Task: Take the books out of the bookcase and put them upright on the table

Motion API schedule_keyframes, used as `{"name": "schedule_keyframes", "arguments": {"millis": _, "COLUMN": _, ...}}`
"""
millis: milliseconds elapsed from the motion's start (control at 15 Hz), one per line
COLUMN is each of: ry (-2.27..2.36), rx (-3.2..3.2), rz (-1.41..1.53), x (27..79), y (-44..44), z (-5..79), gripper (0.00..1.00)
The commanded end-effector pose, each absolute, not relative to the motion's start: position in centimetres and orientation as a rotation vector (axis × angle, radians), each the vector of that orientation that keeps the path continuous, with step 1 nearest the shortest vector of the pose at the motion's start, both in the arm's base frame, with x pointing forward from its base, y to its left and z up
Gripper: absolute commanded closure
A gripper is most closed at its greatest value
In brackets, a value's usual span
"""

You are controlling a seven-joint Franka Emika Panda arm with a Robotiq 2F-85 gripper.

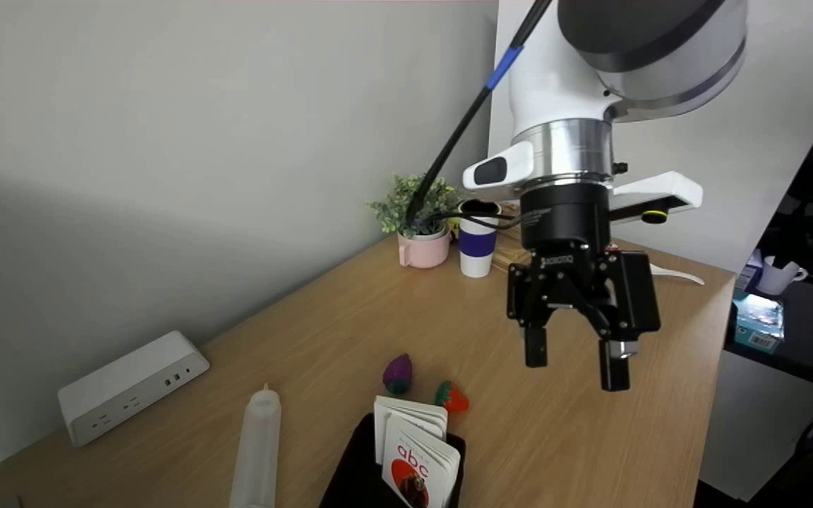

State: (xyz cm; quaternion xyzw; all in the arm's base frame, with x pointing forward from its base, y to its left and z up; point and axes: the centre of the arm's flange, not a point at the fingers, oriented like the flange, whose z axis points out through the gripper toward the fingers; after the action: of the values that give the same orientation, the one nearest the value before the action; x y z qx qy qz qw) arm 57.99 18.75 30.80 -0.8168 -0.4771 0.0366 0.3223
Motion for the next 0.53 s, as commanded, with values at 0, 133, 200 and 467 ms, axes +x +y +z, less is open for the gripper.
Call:
{"name": "schedule_keyframes", "arguments": {"millis": 0, "ry": -1.237, "rx": -2.07, "rz": 0.089, "x": 61.8, "y": 22.7, "z": 29.3, "gripper": 0.0}}
{"name": "schedule_keyframes", "arguments": {"millis": 133, "ry": -1.193, "rx": -2.07, "rz": 0.09, "x": 62.6, "y": 24.9, "z": 28.2, "gripper": 0.0}}
{"name": "schedule_keyframes", "arguments": {"millis": 200, "ry": -1.182, "rx": -2.077, "rz": 0.083, "x": 62.8, "y": 25.4, "z": 27.8, "gripper": 0.0}}
{"name": "schedule_keyframes", "arguments": {"millis": 467, "ry": -1.2, "rx": -2.078, "rz": 0.102, "x": 61.5, "y": 24.9, "z": 27.4, "gripper": 0.0}}
